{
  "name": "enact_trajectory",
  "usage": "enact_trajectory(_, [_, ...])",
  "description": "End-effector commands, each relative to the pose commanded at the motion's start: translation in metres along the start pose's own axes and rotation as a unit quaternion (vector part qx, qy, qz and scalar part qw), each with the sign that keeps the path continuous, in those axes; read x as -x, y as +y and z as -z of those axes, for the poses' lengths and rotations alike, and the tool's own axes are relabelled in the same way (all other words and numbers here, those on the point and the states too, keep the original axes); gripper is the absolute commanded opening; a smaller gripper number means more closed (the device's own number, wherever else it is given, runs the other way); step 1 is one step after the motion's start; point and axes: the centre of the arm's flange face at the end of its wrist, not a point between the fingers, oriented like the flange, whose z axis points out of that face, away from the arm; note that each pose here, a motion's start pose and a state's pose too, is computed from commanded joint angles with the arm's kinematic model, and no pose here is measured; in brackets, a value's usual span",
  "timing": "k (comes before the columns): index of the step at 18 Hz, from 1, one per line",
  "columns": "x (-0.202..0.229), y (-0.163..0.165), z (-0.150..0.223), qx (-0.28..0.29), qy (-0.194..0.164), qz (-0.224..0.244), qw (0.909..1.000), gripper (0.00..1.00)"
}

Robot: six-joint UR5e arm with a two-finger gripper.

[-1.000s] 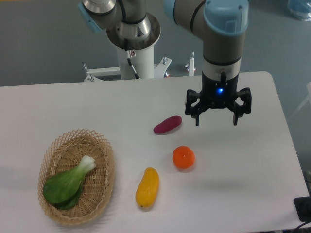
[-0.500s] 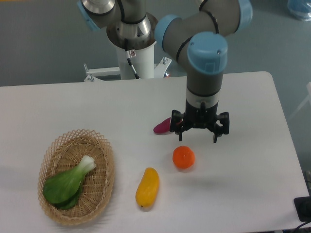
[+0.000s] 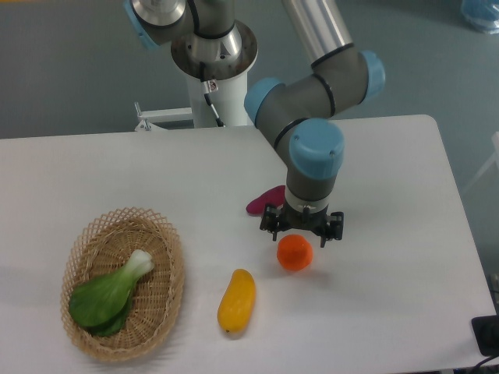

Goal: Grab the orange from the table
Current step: 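Lower the gripper around the orange and close the fingers on it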

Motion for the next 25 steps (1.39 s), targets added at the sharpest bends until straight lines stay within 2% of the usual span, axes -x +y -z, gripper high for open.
enact_trajectory(6, [-0.001,-0.006,-0.029,0.001,0.003,-0.002,1.0000,1.00])
enact_trajectory(21, [-0.006,-0.004,-0.051,-0.001,-0.006,-0.002,1.0000,1.00])
enact_trajectory(23, [-0.006,-0.004,-0.052,0.003,-0.012,-0.001,0.9999,0.93])
enact_trajectory(25, [-0.005,-0.004,-0.051,0.003,-0.015,0.000,0.9999,0.72])
